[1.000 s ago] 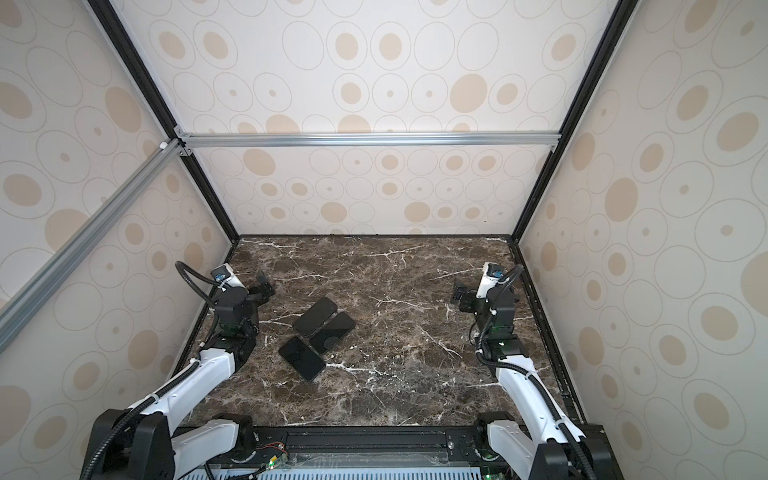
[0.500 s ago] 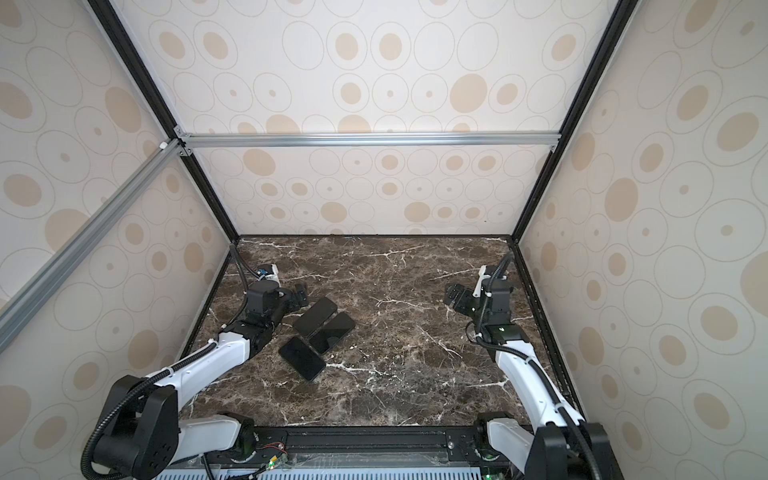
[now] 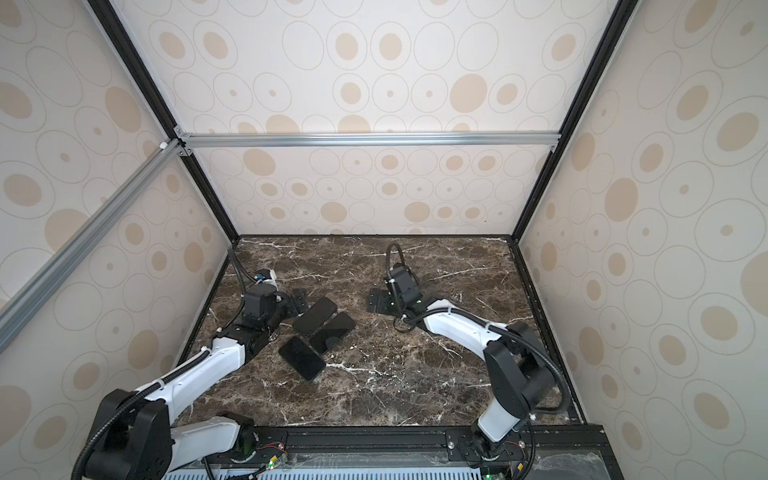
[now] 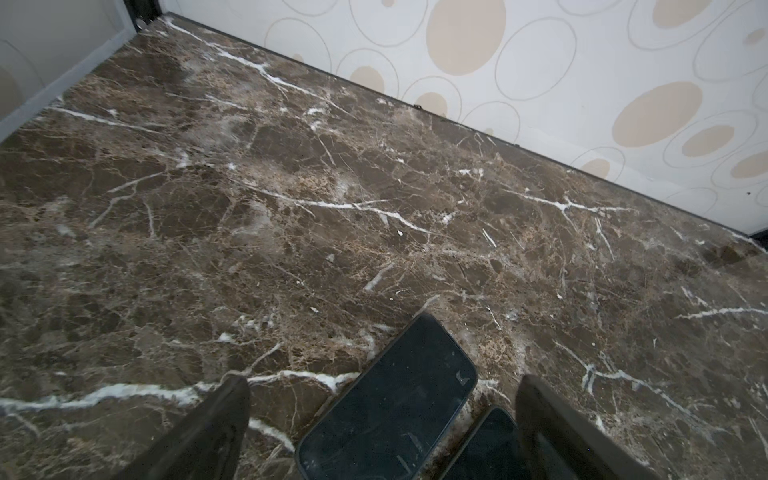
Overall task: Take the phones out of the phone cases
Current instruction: 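Reach the right gripper across toward the black phones while the left arm rises, then lower the right gripper over the farthest black phone and close on it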
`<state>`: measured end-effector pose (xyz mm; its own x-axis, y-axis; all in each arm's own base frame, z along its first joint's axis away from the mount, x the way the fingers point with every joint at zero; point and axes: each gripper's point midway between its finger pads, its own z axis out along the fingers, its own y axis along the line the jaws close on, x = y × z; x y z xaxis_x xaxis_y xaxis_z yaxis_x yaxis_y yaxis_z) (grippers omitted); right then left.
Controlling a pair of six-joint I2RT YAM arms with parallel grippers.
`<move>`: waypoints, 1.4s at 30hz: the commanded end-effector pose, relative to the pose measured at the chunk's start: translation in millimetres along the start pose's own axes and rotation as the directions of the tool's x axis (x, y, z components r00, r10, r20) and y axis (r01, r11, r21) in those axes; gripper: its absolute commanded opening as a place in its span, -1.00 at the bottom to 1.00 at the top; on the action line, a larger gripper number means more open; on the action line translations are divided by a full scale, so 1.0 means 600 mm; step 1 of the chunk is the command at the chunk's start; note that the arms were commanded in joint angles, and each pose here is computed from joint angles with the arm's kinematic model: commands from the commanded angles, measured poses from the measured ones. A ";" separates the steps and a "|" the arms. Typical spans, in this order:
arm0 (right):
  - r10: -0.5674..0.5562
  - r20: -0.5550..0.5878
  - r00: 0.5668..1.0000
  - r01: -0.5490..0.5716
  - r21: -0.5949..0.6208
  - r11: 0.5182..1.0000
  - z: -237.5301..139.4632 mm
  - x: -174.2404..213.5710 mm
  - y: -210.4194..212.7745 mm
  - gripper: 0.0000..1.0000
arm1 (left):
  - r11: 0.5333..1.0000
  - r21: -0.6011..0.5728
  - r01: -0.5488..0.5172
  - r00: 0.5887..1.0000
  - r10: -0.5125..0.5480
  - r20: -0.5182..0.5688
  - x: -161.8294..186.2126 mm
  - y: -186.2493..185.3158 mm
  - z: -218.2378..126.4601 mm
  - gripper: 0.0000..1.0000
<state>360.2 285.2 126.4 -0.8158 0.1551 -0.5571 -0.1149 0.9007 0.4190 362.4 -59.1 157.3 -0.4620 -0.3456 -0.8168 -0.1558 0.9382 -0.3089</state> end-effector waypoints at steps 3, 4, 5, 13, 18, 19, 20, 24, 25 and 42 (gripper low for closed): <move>-0.035 -0.037 0.999 0.041 0.167 0.985 0.034 0.034 0.044 0.99 | 0.997 -0.046 0.057 0.998 -0.056 0.032 -0.010 0.033 -0.018 0.98; -0.043 -0.049 0.998 0.052 0.211 0.976 0.039 0.041 0.053 1.00 | 0.998 -0.038 0.058 0.998 -0.058 0.018 -0.007 0.035 -0.017 0.98; -0.041 -0.065 0.997 0.056 0.251 0.966 0.043 0.048 0.056 1.00 | 0.997 -0.039 0.060 0.998 -0.060 0.006 -0.004 0.038 -0.015 0.98; -0.026 -0.140 0.990 0.075 0.359 0.930 0.111 0.089 0.092 0.97 | 0.992 -0.009 0.125 0.991 -0.124 0.057 -0.011 0.058 -0.032 0.98; -0.073 -0.175 0.982 0.144 0.436 0.888 0.131 0.084 0.097 1.00 | 0.990 -0.002 0.140 0.984 -0.138 0.113 -0.030 0.066 -0.052 0.98; -0.079 -0.182 0.980 0.154 0.447 0.881 0.137 0.086 0.097 1.00 | 0.990 -0.005 0.141 0.983 -0.139 0.116 -0.032 0.068 -0.053 0.98; -0.081 -0.185 0.979 0.158 0.451 0.878 0.141 0.086 0.098 0.99 | 0.990 -0.010 0.142 0.983 -0.140 0.115 -0.031 0.070 -0.054 0.98; -0.089 -0.198 0.976 0.174 0.466 0.867 0.157 0.088 0.101 0.99 | 0.989 -0.017 0.148 0.982 -0.145 0.124 -0.033 0.075 -0.057 0.98; -0.094 -0.202 0.975 0.180 0.467 0.866 0.160 0.090 0.103 0.99 | 0.988 -0.018 0.150 0.981 -0.147 0.126 -0.034 0.075 -0.058 0.98; -0.124 -0.260 0.958 0.234 0.450 0.862 0.193 0.115 0.114 0.99 | 0.988 -0.018 0.151 0.981 -0.148 0.127 -0.042 0.074 -0.058 0.98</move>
<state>371.9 406.5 43.0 -0.9052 -0.0359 -0.4235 -0.0189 0.9988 -0.0443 335.1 -11.7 174.3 -0.3396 -0.4588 -0.8211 -0.2260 0.8872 -0.4022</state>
